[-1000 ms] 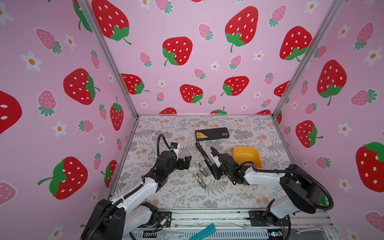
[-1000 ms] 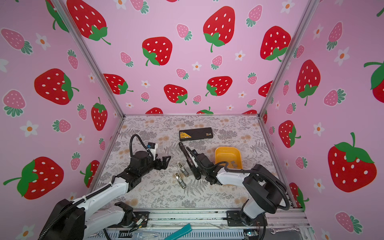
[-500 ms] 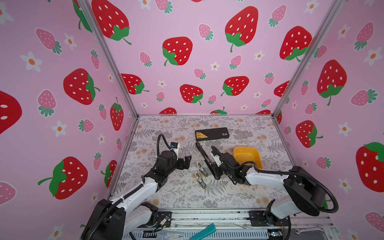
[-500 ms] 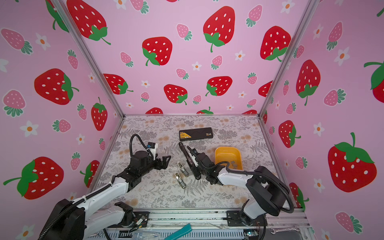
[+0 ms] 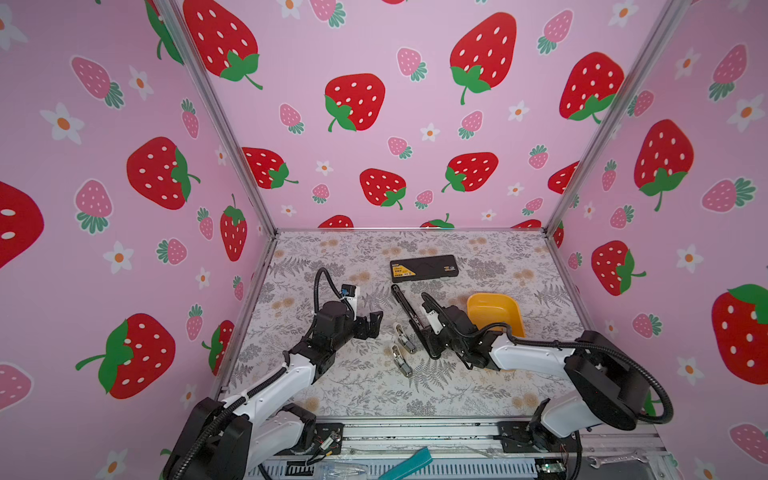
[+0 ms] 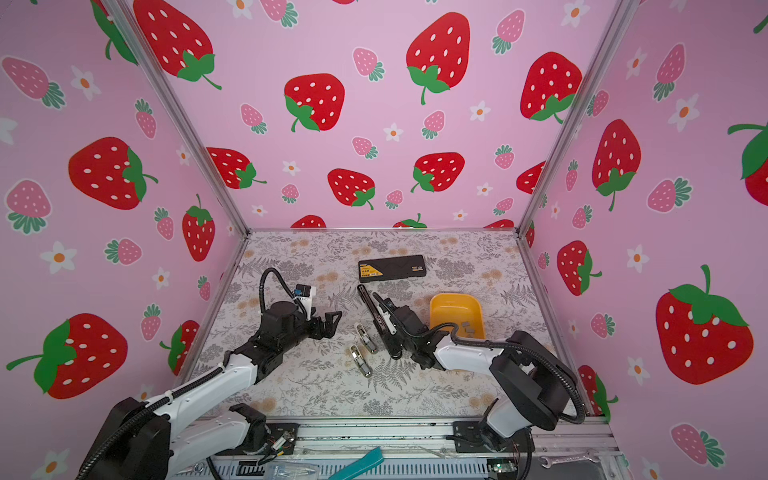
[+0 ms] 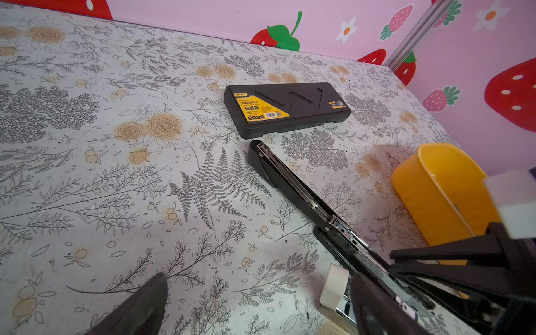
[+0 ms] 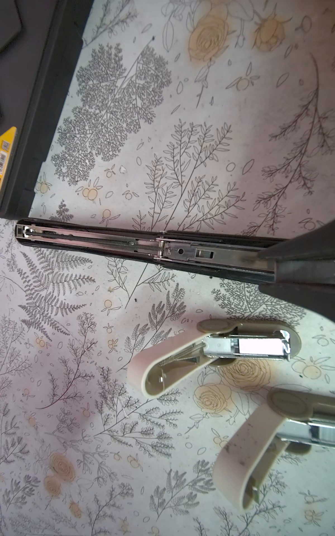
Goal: Load the staples into the stapler
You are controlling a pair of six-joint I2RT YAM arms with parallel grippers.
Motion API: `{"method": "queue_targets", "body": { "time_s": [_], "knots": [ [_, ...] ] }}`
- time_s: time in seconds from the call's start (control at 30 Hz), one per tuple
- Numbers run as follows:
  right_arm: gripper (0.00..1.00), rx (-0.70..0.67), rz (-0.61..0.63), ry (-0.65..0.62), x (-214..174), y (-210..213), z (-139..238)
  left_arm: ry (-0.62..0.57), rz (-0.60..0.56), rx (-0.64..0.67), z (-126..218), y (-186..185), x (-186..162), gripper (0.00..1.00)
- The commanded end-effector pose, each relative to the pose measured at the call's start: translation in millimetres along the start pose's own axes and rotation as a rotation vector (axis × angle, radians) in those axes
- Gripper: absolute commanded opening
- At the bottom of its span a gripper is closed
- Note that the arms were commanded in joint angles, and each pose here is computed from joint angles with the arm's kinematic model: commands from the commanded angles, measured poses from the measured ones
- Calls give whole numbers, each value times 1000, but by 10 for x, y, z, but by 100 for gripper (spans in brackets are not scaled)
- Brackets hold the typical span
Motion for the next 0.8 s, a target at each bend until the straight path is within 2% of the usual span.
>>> {"method": "queue_targets", "body": {
  "time_s": [0.0, 0.77],
  "knots": [
    [11, 10, 1, -12, 62, 46, -36, -44, -7, -24, 3, -62, 197, 99],
    [10, -14, 1, -16, 53, 9, -21, -43, -7, -26, -2, -63, 194, 99]
  ]
}}
Point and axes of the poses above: each gripper's point midway between its finger pads, its own z axis back along the fingers, its own y axis along the line the jaws close on, x = y × z, the point moved 3 cm from there along z, back along the fingers, and after that the axes turned 2 degrees about -z, right-handed, at the moved point
